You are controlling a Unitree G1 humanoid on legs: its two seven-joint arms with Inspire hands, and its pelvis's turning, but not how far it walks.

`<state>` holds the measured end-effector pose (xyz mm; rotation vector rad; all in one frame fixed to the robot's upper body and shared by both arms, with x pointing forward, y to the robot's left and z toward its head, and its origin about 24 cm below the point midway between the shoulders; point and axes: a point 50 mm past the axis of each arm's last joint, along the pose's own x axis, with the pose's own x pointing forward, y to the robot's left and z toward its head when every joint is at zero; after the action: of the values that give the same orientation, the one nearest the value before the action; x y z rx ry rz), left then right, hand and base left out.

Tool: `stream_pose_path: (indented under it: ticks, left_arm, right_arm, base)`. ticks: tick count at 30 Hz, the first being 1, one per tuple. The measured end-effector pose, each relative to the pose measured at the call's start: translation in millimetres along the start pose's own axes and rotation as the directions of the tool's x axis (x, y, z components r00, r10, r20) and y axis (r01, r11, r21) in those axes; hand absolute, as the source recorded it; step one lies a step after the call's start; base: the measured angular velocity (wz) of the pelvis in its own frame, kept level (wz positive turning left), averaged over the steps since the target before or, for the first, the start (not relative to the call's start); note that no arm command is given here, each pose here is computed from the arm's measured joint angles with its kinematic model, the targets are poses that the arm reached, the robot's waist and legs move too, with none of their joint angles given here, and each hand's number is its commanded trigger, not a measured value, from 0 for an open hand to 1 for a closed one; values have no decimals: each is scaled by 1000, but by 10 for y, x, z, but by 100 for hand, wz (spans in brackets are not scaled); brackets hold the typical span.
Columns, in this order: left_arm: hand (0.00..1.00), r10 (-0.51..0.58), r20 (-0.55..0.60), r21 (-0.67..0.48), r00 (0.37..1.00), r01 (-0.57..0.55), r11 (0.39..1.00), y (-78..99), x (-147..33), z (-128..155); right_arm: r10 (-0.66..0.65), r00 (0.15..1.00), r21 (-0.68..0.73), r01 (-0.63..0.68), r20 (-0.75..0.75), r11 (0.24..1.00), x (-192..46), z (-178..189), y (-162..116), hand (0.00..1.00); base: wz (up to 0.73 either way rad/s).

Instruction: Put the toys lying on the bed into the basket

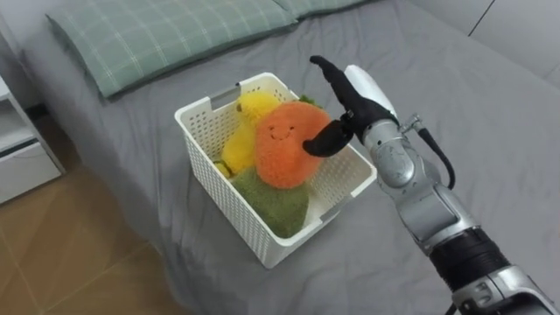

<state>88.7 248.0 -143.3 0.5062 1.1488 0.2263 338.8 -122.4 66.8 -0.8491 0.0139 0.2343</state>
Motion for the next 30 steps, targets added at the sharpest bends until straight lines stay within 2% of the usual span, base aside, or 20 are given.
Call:
stream_pose_path:
  ticks: [5,9,14,16,20,23,30]
  left_arm:
    - [0,-2,-6,-2,1000,2,1000,-4,1,-12]
    - [0,-3,-25,-4,1000,3,1000,-8,-8,-76]
    - [0,-8,-38,-30,999,7,1000,-23,-23,-132]
    - [0,-3,-37,-58,999,1,998,-25,-27,-142]
    - [0,26,-40,-86,999,-30,996,29,-33,-200]
    - [0,25,-38,-96,999,-28,995,26,-35,-224]
    - [0,26,-5,-101,1000,-27,995,21,-36,-208]
  right_arm:
    - [-21,1000,39,20,11,999,-5,13,-76,0]
    - [-87,995,78,84,38,993,-13,37,-232,0]
    - [-187,982,213,182,1,960,-114,-127,-400,0]
    - [-246,969,273,244,-29,930,-204,-222,-483,0]
    - [-316,947,306,318,-58,897,-405,-364,-561,0]
    - [-388,919,348,387,-70,854,-534,-449,-720,0]
    - [-526,827,429,555,-197,712,-778,-731,-940,0]
  base:
    - [-7]
    - [-23]
    - [-22]
    - [-39]
    - [-38]
    - [-28]
    - [-46]
